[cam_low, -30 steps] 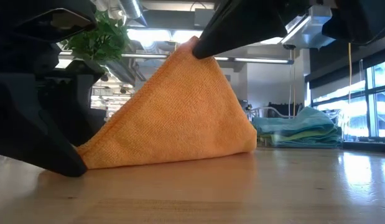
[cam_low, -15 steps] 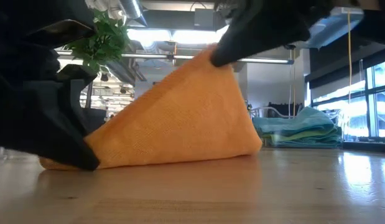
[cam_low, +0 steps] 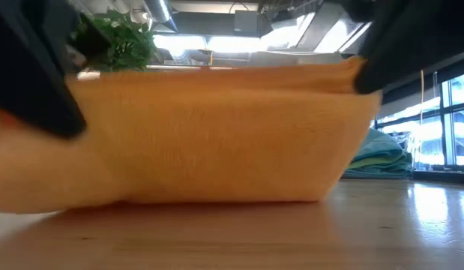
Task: Fold microfiber towels
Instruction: Fold the orange microfiber towel
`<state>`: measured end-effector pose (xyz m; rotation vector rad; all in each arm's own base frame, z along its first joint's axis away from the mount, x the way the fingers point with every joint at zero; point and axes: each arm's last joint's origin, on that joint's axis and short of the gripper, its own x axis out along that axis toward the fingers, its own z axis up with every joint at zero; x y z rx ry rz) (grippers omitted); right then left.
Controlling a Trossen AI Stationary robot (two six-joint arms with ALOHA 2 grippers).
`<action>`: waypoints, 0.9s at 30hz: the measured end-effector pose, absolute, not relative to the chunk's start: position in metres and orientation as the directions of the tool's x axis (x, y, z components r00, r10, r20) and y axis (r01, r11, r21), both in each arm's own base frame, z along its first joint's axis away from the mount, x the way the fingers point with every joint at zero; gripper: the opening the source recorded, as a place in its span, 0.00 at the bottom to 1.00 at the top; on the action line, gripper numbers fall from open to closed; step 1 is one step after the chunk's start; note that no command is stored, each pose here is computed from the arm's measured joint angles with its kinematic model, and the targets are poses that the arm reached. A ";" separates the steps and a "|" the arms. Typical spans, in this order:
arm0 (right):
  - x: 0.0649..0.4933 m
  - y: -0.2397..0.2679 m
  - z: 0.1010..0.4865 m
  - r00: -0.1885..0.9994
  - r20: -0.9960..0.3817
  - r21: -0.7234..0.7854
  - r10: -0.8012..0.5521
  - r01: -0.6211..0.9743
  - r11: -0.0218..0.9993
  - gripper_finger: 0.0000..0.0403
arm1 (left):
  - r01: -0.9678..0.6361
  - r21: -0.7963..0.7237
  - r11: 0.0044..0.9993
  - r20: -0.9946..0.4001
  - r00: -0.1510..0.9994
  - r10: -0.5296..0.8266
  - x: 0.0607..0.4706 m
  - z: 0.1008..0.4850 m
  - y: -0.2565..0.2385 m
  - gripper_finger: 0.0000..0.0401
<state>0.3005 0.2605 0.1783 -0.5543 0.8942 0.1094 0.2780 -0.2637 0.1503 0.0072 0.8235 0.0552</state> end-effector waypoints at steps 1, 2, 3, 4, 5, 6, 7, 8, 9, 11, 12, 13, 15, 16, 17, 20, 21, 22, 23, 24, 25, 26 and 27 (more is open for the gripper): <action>0.298 0.263 0.178 0.633 -0.763 -0.412 -0.132 -0.318 0.854 0.02 | -0.040 0.022 0.999 -0.730 0.682 0.043 0.278 0.154 -0.267 0.00; 0.296 0.265 0.178 0.639 -0.756 -0.423 -0.139 -0.316 0.849 0.02 | -0.032 0.021 0.999 -0.727 0.686 0.037 0.280 0.158 -0.269 0.00; 0.295 0.265 0.179 0.647 -0.747 -0.443 -0.157 -0.307 0.842 0.02 | -0.023 0.031 0.999 -0.728 0.685 0.038 0.281 0.162 -0.270 0.00; 0.294 0.265 0.179 0.654 -0.735 -0.471 -0.182 -0.299 0.830 0.02 | -0.014 0.048 0.999 -0.731 0.681 0.045 0.284 0.167 -0.271 0.00; 0.293 0.264 0.180 0.661 -0.720 -0.503 -0.211 -0.288 0.815 0.02 | -0.002 0.079 0.997 -0.740 0.670 0.060 0.286 0.173 -0.269 0.00; 0.293 0.262 0.181 0.669 -0.703 -0.534 -0.240 -0.274 0.800 0.02 | 0.011 0.118 0.993 -0.752 0.655 0.082 0.289 0.178 -0.267 0.00; 0.292 0.259 0.183 0.676 -0.684 -0.574 -0.276 -0.264 0.775 0.02 | 0.022 0.158 0.987 -0.761 0.639 0.108 0.292 0.184 -0.264 0.00; 0.293 0.255 0.185 0.679 -0.662 -0.610 -0.317 -0.243 0.754 0.02 | 0.031 0.202 0.979 -0.772 0.621 0.140 0.295 0.189 -0.259 0.00; 0.294 0.250 0.187 0.683 -0.636 -0.649 -0.360 -0.221 0.728 0.02 | 0.039 0.242 0.970 -0.784 0.597 0.171 0.298 0.194 -0.254 0.00; 0.297 0.240 0.189 0.673 -0.591 -0.716 -0.444 -0.184 0.674 0.02 | 0.051 0.317 0.947 -0.801 0.549 0.239 0.303 0.202 -0.241 0.00; 0.299 0.233 0.189 0.663 -0.572 -0.743 -0.483 -0.169 0.648 0.02 | 0.054 0.352 0.934 -0.805 0.526 0.273 0.305 0.205 -0.235 0.00; 0.300 0.227 0.188 0.648 -0.559 -0.766 -0.518 -0.164 0.622 0.02 | 0.052 0.389 0.920 -0.802 0.510 0.311 0.307 0.206 -0.228 0.00; 0.305 0.215 0.186 0.619 -0.555 -0.781 -0.556 -0.156 0.605 0.02 | 0.045 0.449 0.892 -0.794 0.478 0.376 0.311 0.206 -0.214 0.00; 0.308 0.208 0.184 0.603 -0.561 -0.779 -0.567 -0.154 0.608 0.02 | 0.045 0.475 0.879 -0.791 0.461 0.403 0.312 0.204 -0.207 0.00; 0.311 0.202 0.181 0.585 -0.578 -0.769 -0.569 -0.158 0.619 0.02 | 0.041 0.493 0.869 -0.786 0.449 0.425 0.315 0.203 -0.201 0.00; 0.317 0.183 0.172 0.541 -0.600 -0.758 -0.589 -0.150 0.635 0.02 | 0.039 0.528 0.848 -0.783 0.410 0.469 0.321 0.194 -0.181 0.00; 0.319 0.178 0.168 0.533 -0.600 -0.759 -0.596 -0.144 0.635 0.02 | 0.030 0.532 0.846 -0.783 0.398 0.478 0.323 0.191 -0.175 0.00; 0.320 0.172 0.165 0.525 -0.600 -0.762 -0.603 -0.145 0.631 0.02 | 0.020 0.535 0.844 -0.783 0.387 0.487 0.324 0.189 -0.170 0.00; 0.322 0.167 0.162 0.519 -0.600 -0.763 -0.609 -0.142 0.631 0.02 | 0.011 0.539 0.843 -0.783 0.376 0.496 0.325 0.186 -0.165 0.00; 0.323 0.163 0.160 0.517 -0.599 -0.764 -0.612 -0.141 0.629 0.02 | 0.004 0.541 0.841 -0.784 0.365 0.503 0.325 0.184 -0.161 0.00; 0.326 0.160 0.158 0.517 -0.597 -0.763 -0.613 -0.131 0.633 0.02 | 0.001 0.547 0.837 -0.785 0.349 0.512 0.325 0.180 -0.156 0.00; 0.327 0.156 0.155 0.520 -0.595 -0.763 -0.613 -0.127 0.634 0.02 | -0.001 0.552 0.834 -0.786 0.335 0.520 0.324 0.177 -0.152 0.00; 0.329 0.152 0.153 0.520 -0.595 -0.762 -0.613 -0.124 0.635 0.02 | -0.004 0.556 0.831 -0.785 0.325 0.527 0.324 0.174 -0.149 0.00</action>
